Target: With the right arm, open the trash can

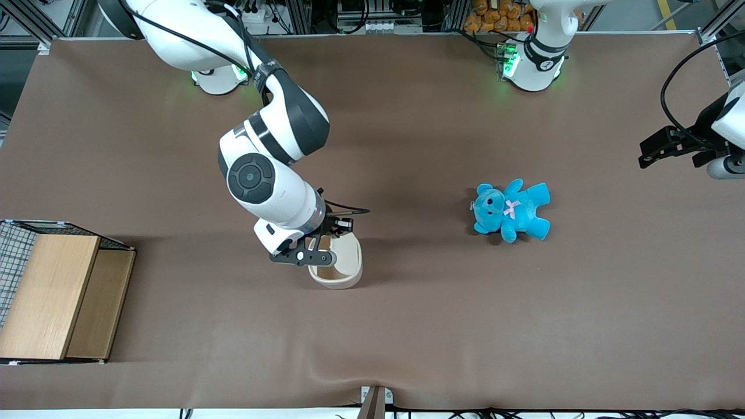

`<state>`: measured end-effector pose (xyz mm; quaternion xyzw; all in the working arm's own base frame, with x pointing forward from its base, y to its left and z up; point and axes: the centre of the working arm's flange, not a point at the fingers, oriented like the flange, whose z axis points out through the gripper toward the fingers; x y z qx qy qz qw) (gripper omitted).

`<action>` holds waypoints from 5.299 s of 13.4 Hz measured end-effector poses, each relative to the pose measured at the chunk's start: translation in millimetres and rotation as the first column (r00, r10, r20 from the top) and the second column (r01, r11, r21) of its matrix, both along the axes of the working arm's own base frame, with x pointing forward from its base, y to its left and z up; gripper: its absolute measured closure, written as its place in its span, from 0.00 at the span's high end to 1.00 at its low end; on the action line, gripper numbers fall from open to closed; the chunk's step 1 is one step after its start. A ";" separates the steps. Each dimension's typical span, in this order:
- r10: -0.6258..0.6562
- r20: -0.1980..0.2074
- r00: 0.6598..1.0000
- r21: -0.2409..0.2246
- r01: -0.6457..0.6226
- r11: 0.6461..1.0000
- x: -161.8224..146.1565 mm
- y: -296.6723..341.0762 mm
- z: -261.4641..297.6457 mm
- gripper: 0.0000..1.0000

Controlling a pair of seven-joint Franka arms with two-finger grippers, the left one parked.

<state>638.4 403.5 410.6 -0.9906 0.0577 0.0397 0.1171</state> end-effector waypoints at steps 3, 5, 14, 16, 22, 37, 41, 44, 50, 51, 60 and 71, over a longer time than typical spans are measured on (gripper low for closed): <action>-0.032 -0.041 0.999 0.041 0.034 0.999 4.0 -13.9 17.1 0.17; -0.053 -0.058 0.997 0.048 0.056 0.997 7.1 -39.9 47.0 0.40; 0.055 -0.089 0.994 0.043 -0.051 0.998 48.5 -231.1 78.3 1.00; 0.065 -0.100 0.993 0.045 -0.061 0.997 53.0 -265.7 76.2 1.00; 0.056 -0.077 0.995 -0.062 -0.061 0.996 45.2 -306.3 100.5 1.00; 0.045 -0.006 0.999 -0.201 -0.045 0.979 -77.9 -343.8 211.1 1.00; 0.042 0.011 0.999 -0.202 -0.039 0.979 -91.5 -354.2 222.2 1.00; 0.023 0.026 0.999 -0.202 -0.018 0.979 -91.1 -364.8 225.5 1.00; 0.020 0.028 0.999 -0.202 -0.014 0.979 -91.5 -366.7 226.4 1.00; 0.020 0.028 0.999 -0.202 -0.014 0.979 -91.4 -366.8 226.4 1.00; 0.059 0.030 0.998 -0.200 -0.052 0.978 -91.5 -366.0 226.6 1.00; 0.059 0.032 0.998 -0.230 -0.050 0.972 -91.2 -369.9 227.4 1.00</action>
